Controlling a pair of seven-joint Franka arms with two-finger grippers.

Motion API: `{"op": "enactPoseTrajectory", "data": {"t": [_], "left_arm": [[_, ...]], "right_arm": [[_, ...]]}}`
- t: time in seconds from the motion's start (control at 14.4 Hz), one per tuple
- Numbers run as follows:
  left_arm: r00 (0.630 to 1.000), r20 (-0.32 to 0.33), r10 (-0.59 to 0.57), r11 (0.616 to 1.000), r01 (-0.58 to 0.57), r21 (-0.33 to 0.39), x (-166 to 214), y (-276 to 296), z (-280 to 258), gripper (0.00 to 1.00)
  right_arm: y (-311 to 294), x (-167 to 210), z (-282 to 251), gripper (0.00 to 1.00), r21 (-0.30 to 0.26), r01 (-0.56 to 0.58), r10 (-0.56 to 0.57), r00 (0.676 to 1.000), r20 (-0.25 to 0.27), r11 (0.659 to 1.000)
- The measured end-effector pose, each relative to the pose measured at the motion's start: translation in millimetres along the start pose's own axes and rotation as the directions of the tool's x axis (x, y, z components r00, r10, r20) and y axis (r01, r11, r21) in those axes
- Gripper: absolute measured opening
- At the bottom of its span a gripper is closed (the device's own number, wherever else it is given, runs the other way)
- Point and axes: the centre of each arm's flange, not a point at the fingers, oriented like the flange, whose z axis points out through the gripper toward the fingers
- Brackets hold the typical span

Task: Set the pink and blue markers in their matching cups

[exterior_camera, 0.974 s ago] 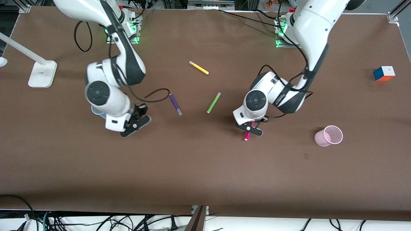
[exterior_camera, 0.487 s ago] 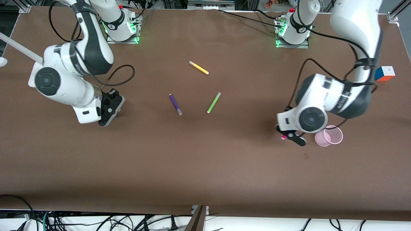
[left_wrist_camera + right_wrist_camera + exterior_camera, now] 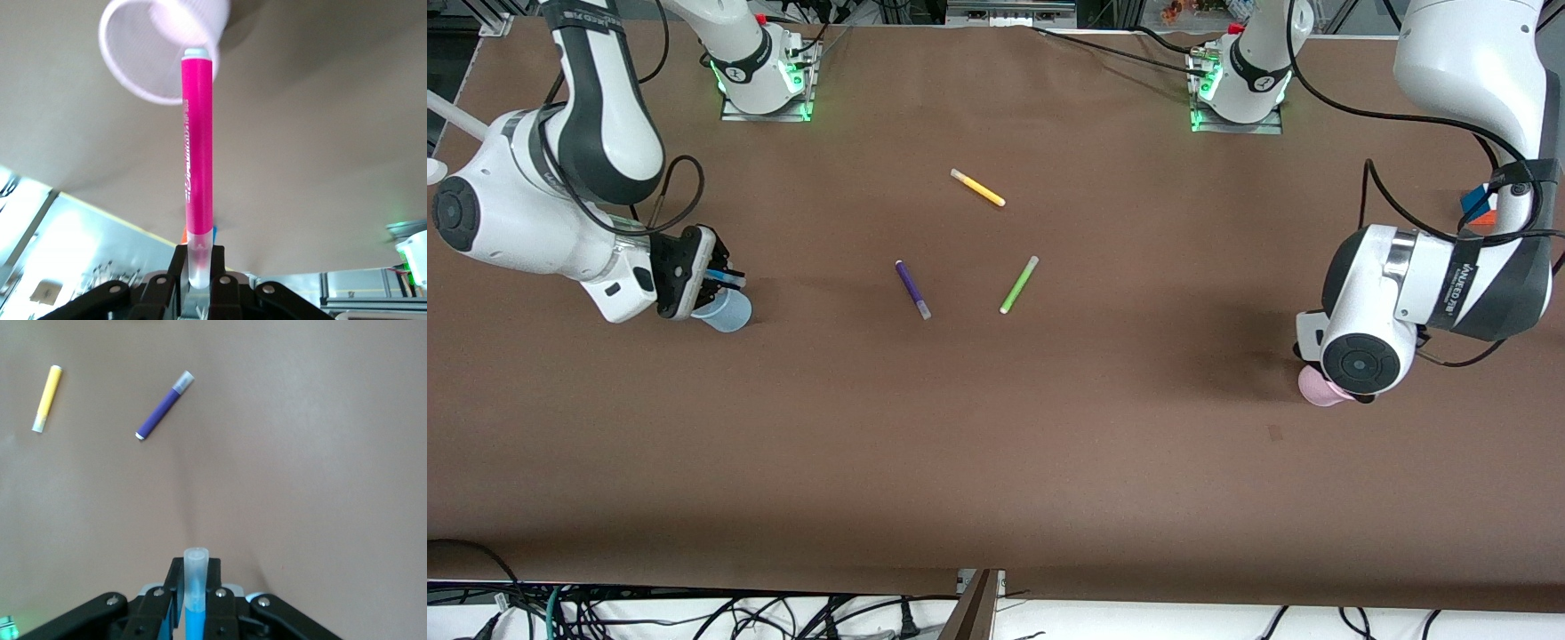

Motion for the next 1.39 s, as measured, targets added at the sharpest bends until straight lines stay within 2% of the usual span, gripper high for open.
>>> {"op": "enactPoseTrajectory", "data": {"t": [0.21,0.35,0.56,0.77,0.83,0.97,1.11,1.18,1.25,1.39], "left_arm": [[1.000,0.010,-0.017,1.000,0.017,0.005,5,-27,31,0.17],[1.000,-0.002,-0.013,1.000,0.013,-0.009,16,-35,51,0.17],[1.000,-0.007,0.004,1.000,-0.004,-0.005,26,-30,52,0.17],[1.000,-0.014,0.007,1.000,-0.007,0.004,27,-26,46,0.38],[1.000,-0.016,0.007,1.000,-0.007,0.004,27,-26,45,0.51],[1.000,-0.021,0.006,1.000,-0.005,0.006,26,-26,42,0.71],[0.999,-0.040,0.001,1.000,-0.001,0.004,24,-26,33,0.91],[0.997,-0.071,-0.008,1.000,0.006,-0.020,18,-25,24,0.99],[0.992,-0.122,-0.021,0.997,0.013,-0.070,8,-24,9,1.00],[0.966,-0.251,-0.070,0.983,0.024,-0.182,-27,-19,-32,1.00]], "right_arm": [[4,-36,18,0.16,0.010,0.093,-0.091,0.990,-0.108,0.996],[9,-60,27,0.16,0.001,0.145,-0.143,0.977,-0.157,0.989],[17,-88,38,0.16,-0.017,0.203,-0.201,0.956,-0.214,0.979],[25,-103,51,0.16,-0.039,0.238,-0.239,0.935,-0.263,0.971],[26,-105,55,0.16,-0.038,0.236,-0.237,0.933,-0.271,0.971],[27,-106,58,0.30,-0.029,0.208,-0.208,0.937,-0.282,0.978],[30,-100,48,0.54,-0.007,0.110,-0.107,0.951,-0.291,0.994],[33,-95,38,0.63,0.005,0.052,-0.048,0.955,-0.291,0.999],[36,-88,25,0.73,0.019,-0.007,0.012,0.960,-0.279,1.000],[39,-71,-9,0.94,0.052,-0.150,0.157,0.966,-0.206,0.987]]}}
